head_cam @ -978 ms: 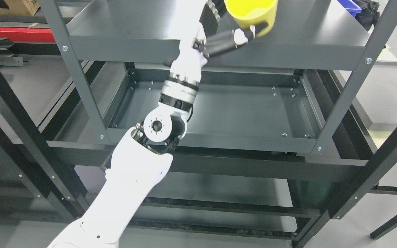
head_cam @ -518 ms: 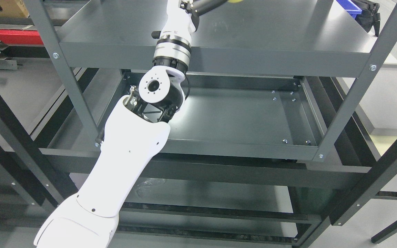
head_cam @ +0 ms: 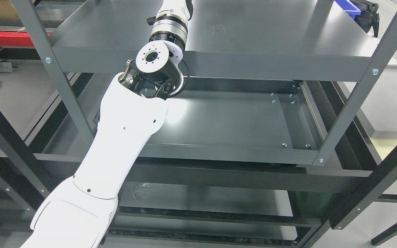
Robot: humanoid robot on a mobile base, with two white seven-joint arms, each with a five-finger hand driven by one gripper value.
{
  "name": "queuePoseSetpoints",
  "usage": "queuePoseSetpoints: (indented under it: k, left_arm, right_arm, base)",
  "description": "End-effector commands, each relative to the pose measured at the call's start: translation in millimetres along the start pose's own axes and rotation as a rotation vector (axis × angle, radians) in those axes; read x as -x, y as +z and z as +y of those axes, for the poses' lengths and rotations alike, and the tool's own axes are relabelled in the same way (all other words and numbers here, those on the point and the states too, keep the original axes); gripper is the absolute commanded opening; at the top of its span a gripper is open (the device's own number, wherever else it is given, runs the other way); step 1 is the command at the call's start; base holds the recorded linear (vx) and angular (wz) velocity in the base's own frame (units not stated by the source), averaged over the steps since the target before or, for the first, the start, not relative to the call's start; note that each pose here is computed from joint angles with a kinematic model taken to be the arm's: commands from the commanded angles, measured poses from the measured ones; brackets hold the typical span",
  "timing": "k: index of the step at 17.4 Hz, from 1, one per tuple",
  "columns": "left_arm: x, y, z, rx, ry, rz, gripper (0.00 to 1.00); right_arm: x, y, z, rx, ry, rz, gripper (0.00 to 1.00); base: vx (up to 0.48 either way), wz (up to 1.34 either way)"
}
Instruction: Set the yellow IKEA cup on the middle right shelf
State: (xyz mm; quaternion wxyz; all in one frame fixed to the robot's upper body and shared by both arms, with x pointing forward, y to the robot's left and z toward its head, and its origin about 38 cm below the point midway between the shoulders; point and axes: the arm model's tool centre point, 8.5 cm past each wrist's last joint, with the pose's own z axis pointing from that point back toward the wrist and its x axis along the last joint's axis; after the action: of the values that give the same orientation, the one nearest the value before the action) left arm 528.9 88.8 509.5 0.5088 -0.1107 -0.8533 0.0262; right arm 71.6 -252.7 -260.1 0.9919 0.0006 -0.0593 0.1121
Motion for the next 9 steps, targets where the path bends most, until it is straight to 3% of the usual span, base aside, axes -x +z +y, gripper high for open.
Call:
queuePoseSetpoints:
  k: [1,9]
  left_arm:
    - [24,-12,21,-0.056,-0.058,0.123,0.2]
    - [31,-8,9,-0.029,-0.143,0.139,0.59]
  right_arm:
    - [6.2,1,-10,0.016,0.002,0.009,0.99]
    - [6.2,1,-10,0.016,0.002,0.009,0.99]
  base:
    - [0.027,-0.02]
    - [0.022,0.0]
